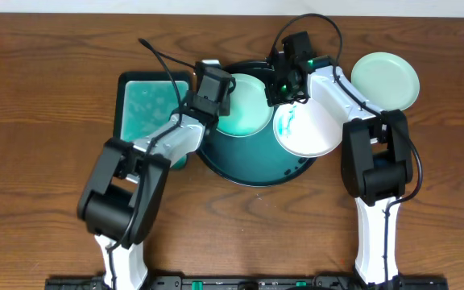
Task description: Clean dirty plates on tray and stack at the side
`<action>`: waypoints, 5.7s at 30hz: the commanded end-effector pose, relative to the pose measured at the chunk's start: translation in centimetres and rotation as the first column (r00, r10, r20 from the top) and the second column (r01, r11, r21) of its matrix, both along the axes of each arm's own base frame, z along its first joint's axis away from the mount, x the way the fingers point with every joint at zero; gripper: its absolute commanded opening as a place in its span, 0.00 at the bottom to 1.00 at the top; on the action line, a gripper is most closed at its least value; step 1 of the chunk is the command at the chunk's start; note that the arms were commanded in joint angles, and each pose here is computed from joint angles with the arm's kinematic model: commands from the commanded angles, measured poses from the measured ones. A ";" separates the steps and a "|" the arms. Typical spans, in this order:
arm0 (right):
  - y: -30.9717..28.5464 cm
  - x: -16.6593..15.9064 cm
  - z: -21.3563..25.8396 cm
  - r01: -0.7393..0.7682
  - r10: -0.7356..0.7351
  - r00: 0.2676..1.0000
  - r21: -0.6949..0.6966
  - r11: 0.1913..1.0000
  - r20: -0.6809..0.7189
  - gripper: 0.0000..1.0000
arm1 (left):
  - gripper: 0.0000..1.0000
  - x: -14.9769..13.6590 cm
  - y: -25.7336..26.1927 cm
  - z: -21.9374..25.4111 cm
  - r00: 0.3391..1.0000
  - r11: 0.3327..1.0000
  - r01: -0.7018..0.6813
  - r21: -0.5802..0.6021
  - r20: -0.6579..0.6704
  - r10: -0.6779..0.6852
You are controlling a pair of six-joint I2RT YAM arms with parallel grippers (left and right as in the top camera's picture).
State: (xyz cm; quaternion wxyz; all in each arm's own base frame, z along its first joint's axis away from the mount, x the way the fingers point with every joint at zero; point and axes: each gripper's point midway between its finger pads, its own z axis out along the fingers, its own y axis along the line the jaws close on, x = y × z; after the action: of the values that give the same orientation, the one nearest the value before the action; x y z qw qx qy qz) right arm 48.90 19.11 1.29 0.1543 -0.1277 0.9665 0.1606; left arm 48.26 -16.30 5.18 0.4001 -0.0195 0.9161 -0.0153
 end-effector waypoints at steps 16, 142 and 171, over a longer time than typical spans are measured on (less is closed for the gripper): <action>0.3 -0.4 -0.5 0.001 -0.001 1.000 -0.010 1.000 -0.019 0.01 | 0.07 -0.5 -5.3 0.0 0.993 0.914 0.065 -0.402 -0.066 -0.099; 1.3 1.7 17.6 -0.059 0.107 0.883 -0.119 0.991 0.457 0.01 | 0.79 -6.6 16.7 4.9 0.909 0.901 -0.340 -0.271 -0.339 0.241; -38.7 -2.2 11.0 0.931 -0.935 0.348 0.085 0.354 0.073 0.01 | 0.79 -6.6 14.8 5.2 0.923 0.894 -0.289 -0.344 -0.349 0.164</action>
State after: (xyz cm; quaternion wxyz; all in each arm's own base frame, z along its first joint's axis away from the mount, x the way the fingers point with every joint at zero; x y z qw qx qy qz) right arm 48.83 -17.36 13.66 0.2856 0.3703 0.8780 0.1021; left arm 41.67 -1.12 10.32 0.2398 -0.2176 0.9355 -0.1415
